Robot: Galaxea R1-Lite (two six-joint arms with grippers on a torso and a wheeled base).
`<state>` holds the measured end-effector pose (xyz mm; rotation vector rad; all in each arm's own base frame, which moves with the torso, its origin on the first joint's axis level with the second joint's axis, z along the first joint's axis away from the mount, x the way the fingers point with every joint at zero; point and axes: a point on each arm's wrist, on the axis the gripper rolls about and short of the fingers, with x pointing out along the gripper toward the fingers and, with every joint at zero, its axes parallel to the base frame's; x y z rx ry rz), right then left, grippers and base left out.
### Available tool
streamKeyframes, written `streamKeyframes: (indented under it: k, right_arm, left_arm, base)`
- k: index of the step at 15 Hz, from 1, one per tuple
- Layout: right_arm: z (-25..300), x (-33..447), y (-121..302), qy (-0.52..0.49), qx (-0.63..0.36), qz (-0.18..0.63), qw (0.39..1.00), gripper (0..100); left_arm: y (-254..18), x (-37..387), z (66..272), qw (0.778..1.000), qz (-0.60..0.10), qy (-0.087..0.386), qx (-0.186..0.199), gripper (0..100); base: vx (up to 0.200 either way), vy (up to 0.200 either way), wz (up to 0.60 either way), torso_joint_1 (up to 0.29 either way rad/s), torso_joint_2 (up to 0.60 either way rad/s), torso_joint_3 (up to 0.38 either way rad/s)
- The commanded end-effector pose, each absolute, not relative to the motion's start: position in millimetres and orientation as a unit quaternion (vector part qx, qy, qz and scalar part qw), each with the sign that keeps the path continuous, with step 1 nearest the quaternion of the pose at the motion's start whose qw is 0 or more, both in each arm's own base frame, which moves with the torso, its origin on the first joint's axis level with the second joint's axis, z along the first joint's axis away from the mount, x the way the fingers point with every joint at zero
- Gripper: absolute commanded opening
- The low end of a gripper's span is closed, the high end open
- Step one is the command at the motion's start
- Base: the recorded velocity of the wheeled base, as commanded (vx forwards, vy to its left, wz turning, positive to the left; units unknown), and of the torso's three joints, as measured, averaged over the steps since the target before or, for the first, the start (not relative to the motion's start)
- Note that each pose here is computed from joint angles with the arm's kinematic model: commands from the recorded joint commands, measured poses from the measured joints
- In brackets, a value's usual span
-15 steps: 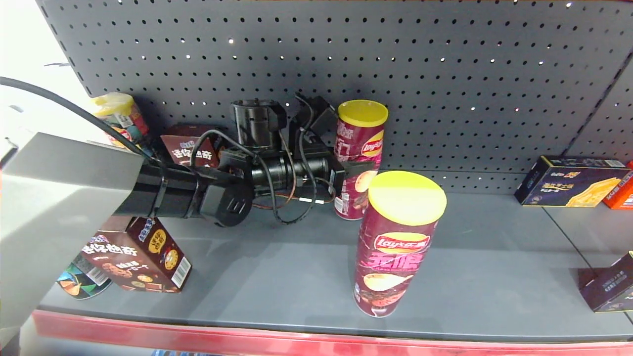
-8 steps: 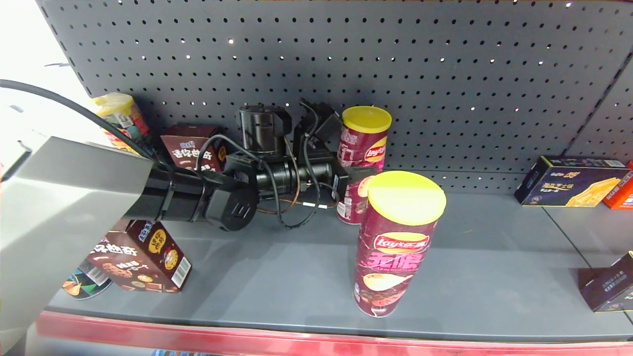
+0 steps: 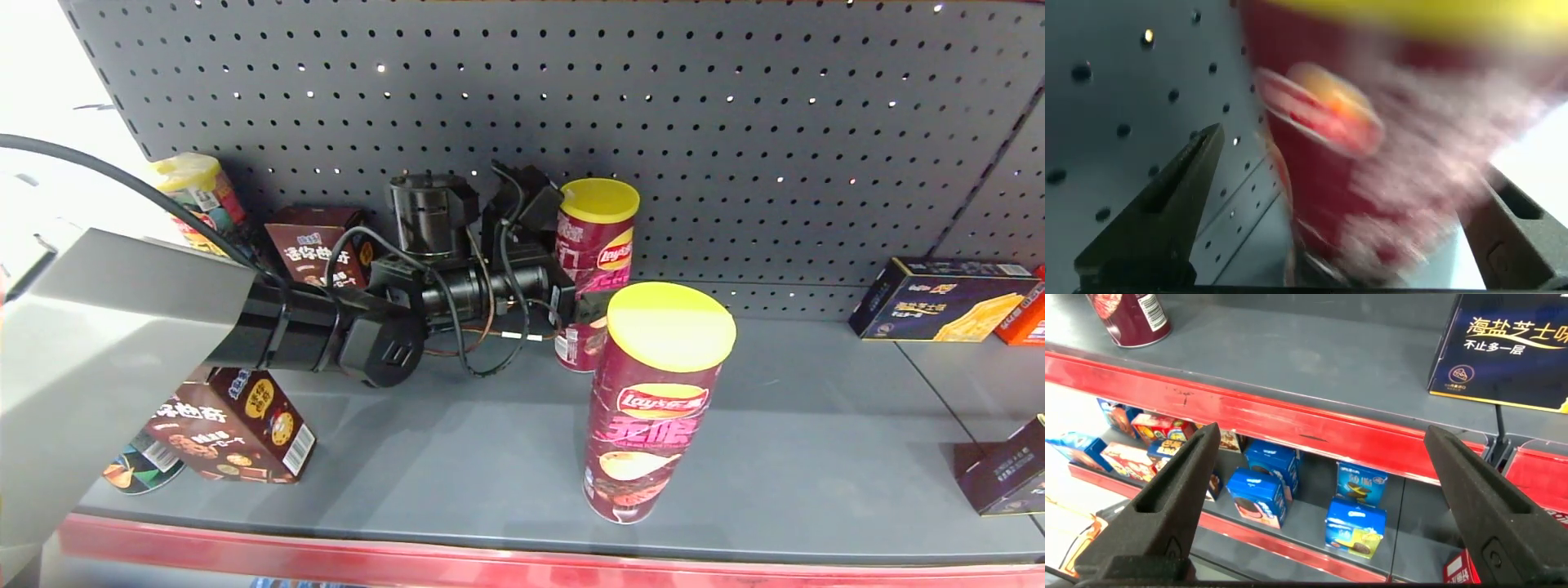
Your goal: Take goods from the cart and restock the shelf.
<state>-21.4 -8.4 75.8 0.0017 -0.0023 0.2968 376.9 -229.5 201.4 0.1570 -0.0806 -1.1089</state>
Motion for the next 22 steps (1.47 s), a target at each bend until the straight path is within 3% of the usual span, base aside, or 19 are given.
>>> streamKeyframes:
  k: [1,7,12,15,22]
  right_arm:
    - [75.9,-21.4,-8.4,-0.001,0.000,0.148,0.989,100]
    - [75.9,-21.4,-8.4,-0.001,0.001,0.148,0.989,100]
    - [75.9,-21.4,-8.4,-0.001,0.001,0.148,0.989,100]
    - [75.9,-21.4,-8.4,-0.001,0.001,0.148,0.989,100]
    - [75.9,-21.4,-8.4,-0.001,0.000,0.148,0.989,100]
  left_arm:
    - [-219.2,365.6,212.1,0.849,-0.521,-0.041,0.075,100]
    - [-191.9,322.8,235.6,0.851,-0.518,-0.034,0.075,100]
    - [-182.8,308.9,218.6,0.858,-0.504,-0.004,0.097,100]
    - [-187.1,313.9,212.8,0.892,-0.432,0.032,0.124,100]
    - [-200.2,335.8,209.7,0.913,-0.386,0.029,0.132,100]
  base:
    - [0.000,0.000,0.00,0.000,0.00,0.000]
    - [0.000,0.000,0.00,0.000,0.00,0.000]
    - [0.000,0.000,0.00,0.000,0.00,0.000]
    - [0.000,0.000,0.00,0.000,0.00,0.000]
    - [0.000,0.000,0.00,0.000,0.00,0.000]
